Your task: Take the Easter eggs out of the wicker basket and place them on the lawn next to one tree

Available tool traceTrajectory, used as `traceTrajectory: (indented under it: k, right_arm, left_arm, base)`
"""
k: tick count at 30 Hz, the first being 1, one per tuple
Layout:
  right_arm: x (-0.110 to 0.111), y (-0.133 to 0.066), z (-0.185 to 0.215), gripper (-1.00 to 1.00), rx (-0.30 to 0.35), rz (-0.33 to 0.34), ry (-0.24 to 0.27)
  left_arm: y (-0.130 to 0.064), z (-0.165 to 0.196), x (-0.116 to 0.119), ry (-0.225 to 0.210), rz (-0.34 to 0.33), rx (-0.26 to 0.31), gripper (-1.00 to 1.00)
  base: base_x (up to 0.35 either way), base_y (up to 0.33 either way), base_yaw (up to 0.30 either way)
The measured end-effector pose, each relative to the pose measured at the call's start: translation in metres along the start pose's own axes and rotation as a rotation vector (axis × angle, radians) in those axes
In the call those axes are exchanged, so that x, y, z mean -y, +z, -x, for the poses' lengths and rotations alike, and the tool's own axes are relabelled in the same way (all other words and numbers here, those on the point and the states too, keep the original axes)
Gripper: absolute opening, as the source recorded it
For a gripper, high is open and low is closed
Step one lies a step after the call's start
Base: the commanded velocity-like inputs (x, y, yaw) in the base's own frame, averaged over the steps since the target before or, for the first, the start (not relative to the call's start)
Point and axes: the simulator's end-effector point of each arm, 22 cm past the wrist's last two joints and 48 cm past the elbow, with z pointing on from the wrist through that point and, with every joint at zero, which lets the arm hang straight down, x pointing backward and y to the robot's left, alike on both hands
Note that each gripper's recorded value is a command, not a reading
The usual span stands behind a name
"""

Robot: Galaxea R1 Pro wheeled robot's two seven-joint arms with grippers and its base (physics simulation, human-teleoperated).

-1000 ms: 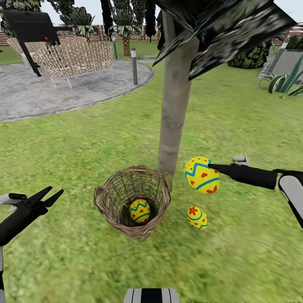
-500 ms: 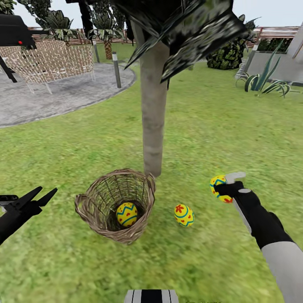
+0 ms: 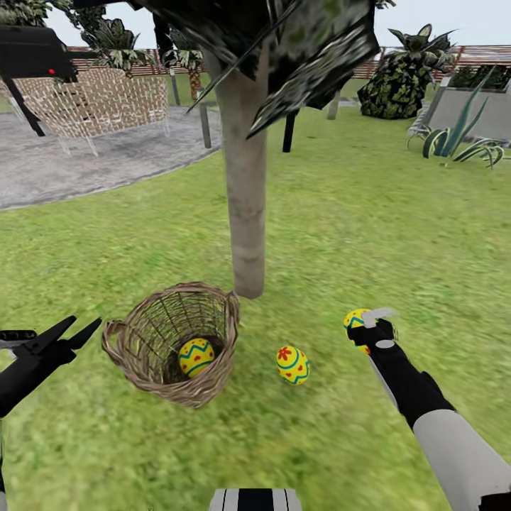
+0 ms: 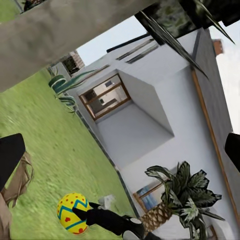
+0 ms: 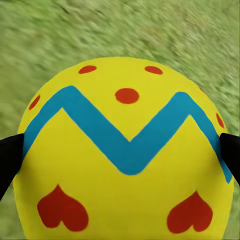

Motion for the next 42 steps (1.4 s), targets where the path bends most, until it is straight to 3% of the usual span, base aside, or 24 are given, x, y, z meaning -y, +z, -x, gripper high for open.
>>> traceTrajectory:
  k: [10, 13, 14, 17, 19, 21, 25, 29, 33, 42]
  right_arm:
    - [-0.019, -0.002, 0.005, -1.0, 0.01, 0.025, -0.027]
    - [-0.054, -0.006, 0.005, -1.0, 0.023, 0.081, -0.085]
    - [-0.075, -0.008, 0.003, -1.0, 0.021, 0.112, -0.091]
    - [-0.114, -0.015, 0.008, -1.0, 0.025, 0.17, -0.075]
    - [-0.149, -0.023, 0.015, -1.0, 0.023, 0.213, -0.053]
    - [-0.167, -0.024, 0.014, -1.0, -0.001, 0.234, -0.049]
    - [-0.162, -0.009, 0.039, -1.0, 0.004, 0.212, -0.037]
    - [-0.126, 0.025, 0.01, -1.0, -0.121, 0.102, -0.074]
    - [-0.117, 0.036, -0.007, -1.0, -0.158, 0.077, -0.03]
    - [-0.126, 0.047, -0.03, -1.0, -0.178, 0.084, -0.044]
  left_arm:
    - [-0.001, 0.001, 0.0, 0.0, 0.001, 0.004, 1.0]
    - [-0.002, 0.001, -0.001, -0.003, 0.003, 0.005, 1.0]
    - [-0.002, 0.001, 0.0, -0.002, 0.0, 0.007, 1.0]
    - [-0.004, 0.01, 0.013, -0.001, -0.06, 0.047, 1.0]
    - [-0.005, 0.011, 0.016, -0.002, -0.072, 0.056, 1.0]
    - [-0.005, 0.011, 0.016, -0.003, -0.074, 0.057, 1.0]
    - [-0.006, 0.009, 0.008, -0.009, -0.061, 0.053, 1.0]
    - [-0.007, 0.006, 0.0, -0.021, -0.049, 0.05, 1.0]
    - [-0.008, 0.003, -0.009, -0.032, -0.036, 0.048, 1.0]
    - [-0.011, -0.004, -0.027, -0.052, -0.006, 0.04, 1.0]
  base:
    - [0.018, -0.332, 0.293]
    - [0.062, -0.213, 0.275]
    - [0.015, -0.048, 0.122]
    - [0.003, -0.01, 0.024]
    - [0.0, -0.001, 0.002]
    - [0.0, 0.0, 0.0]
    - [0.0, 0.0, 0.0]
    - [0.0, 0.0, 0.0]
    - [0.0, 0.0, 0.0]
    - [0.0, 0.0, 0.0]
